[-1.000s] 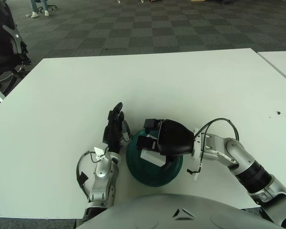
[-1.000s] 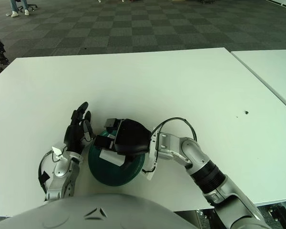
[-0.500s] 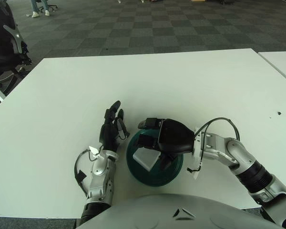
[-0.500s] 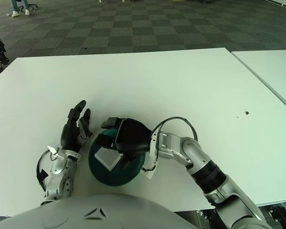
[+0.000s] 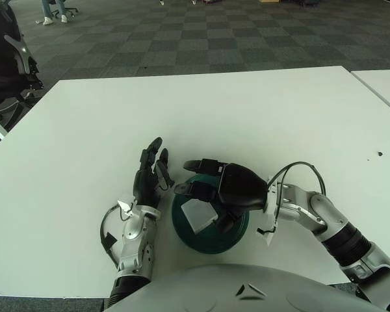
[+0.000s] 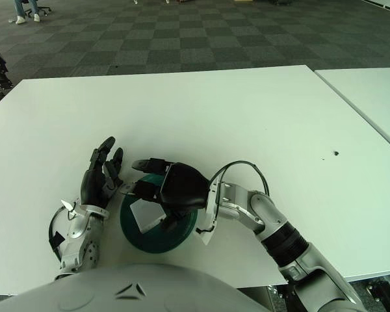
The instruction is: Put the charger into the plate.
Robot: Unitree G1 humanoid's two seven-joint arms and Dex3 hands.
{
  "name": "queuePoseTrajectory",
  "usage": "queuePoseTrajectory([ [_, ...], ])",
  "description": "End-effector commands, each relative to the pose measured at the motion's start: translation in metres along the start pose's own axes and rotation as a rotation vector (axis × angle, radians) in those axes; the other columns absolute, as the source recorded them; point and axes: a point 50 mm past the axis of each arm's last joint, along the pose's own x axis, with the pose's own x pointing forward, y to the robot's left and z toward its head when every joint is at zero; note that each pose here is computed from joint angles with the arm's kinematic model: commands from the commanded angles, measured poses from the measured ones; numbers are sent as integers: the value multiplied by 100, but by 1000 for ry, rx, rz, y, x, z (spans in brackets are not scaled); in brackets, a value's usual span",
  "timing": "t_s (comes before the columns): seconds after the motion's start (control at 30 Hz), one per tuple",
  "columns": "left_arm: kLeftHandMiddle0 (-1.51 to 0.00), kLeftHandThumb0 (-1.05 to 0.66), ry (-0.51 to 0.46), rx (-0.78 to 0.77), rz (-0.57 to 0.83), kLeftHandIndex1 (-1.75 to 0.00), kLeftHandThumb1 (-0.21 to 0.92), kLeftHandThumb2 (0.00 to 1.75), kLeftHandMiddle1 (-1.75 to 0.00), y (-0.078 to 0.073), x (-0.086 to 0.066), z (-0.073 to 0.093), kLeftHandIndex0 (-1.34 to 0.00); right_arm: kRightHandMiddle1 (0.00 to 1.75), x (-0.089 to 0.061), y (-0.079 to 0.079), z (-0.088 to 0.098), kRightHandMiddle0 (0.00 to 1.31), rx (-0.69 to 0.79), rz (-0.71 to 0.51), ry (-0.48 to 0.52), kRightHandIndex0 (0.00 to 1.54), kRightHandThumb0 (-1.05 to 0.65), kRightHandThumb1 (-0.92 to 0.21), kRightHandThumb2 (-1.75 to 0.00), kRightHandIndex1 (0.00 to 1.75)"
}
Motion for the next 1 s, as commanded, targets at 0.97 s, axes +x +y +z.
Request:
queuePoseTrajectory([
  [0.97, -30, -98, 72, 164, 54, -77, 92, 104, -4, 8, -34, -12, 0, 23, -41, 10, -41, 0, 920, -552, 570, 15, -97, -92, -90, 2],
])
